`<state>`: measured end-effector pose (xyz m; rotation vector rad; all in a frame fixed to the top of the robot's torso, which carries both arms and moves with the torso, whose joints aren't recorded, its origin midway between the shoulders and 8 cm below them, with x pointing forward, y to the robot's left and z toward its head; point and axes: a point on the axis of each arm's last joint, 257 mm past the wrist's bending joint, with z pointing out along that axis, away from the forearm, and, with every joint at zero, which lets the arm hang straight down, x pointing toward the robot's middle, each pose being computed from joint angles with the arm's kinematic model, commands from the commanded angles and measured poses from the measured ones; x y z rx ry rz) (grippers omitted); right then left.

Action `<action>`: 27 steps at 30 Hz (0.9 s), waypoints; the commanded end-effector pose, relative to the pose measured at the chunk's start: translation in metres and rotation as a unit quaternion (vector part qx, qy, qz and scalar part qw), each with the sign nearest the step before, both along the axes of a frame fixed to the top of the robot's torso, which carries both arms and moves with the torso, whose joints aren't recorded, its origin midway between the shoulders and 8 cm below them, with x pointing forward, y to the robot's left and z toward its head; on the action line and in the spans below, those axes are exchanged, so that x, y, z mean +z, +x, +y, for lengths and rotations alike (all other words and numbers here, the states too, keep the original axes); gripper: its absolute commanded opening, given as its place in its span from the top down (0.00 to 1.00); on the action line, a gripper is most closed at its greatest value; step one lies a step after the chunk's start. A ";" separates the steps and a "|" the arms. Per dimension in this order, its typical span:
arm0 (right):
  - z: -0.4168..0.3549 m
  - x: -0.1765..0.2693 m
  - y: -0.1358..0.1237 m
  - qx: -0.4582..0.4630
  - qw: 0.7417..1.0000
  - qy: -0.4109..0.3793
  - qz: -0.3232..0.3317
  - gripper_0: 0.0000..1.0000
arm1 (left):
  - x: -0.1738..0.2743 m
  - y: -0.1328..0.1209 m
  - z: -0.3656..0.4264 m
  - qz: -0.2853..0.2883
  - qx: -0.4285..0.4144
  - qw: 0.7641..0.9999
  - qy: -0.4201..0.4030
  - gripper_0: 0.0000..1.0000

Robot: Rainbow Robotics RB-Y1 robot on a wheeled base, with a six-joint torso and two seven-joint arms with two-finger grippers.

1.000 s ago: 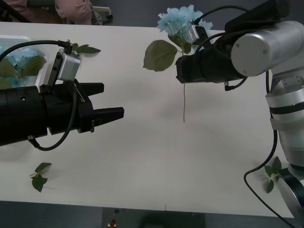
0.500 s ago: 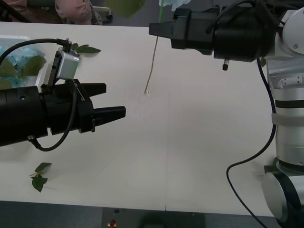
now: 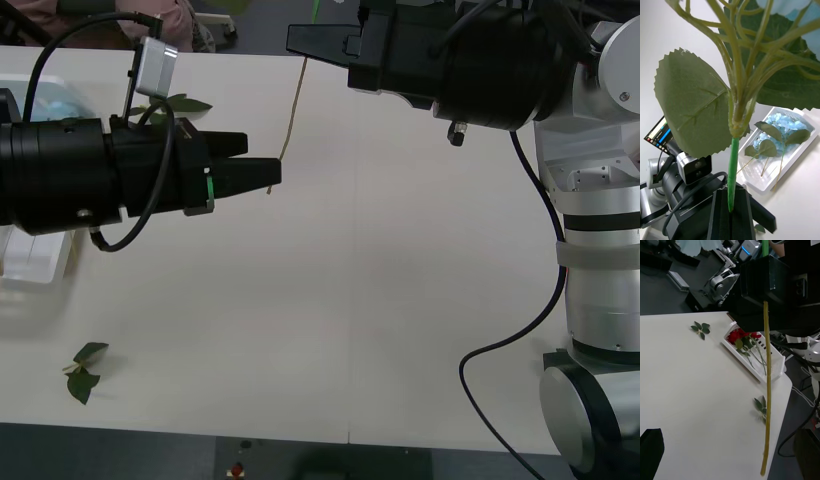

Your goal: Put the red flowers into the right box and the blue flowers into the left box

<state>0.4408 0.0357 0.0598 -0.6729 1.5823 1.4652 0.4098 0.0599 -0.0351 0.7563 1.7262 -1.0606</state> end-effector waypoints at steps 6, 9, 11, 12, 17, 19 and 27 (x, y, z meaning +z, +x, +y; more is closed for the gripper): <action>0.009 0.021 -0.010 0.014 0.999 0.008 -0.030 1.00 | 0.034 0.012 -0.028 -0.018 -0.028 0.999 -0.016 0.00; 0.009 0.021 -0.010 0.014 0.999 0.008 -0.030 1.00 | 0.037 0.011 -0.033 -0.015 -0.034 0.999 -0.019 0.17; 0.009 0.021 -0.010 0.014 0.999 0.008 -0.030 1.00 | 0.037 0.011 -0.033 -0.013 -0.035 0.999 -0.020 0.33; 0.009 0.021 -0.010 0.014 0.999 0.008 -0.030 1.00 | 0.037 0.010 -0.033 -0.011 -0.037 0.999 -0.022 0.61; 0.009 0.021 -0.010 0.014 0.999 0.008 -0.030 1.00 | 0.039 0.008 -0.036 -0.004 -0.040 0.999 -0.032 1.00; 0.009 0.021 -0.010 0.014 0.999 0.008 -0.030 1.00 | 0.038 0.009 -0.036 -0.002 -0.040 0.999 -0.033 1.00; 0.009 0.021 -0.010 0.014 0.999 0.008 -0.030 0.92 | 0.036 0.012 -0.036 -0.005 -0.035 0.999 -0.029 1.00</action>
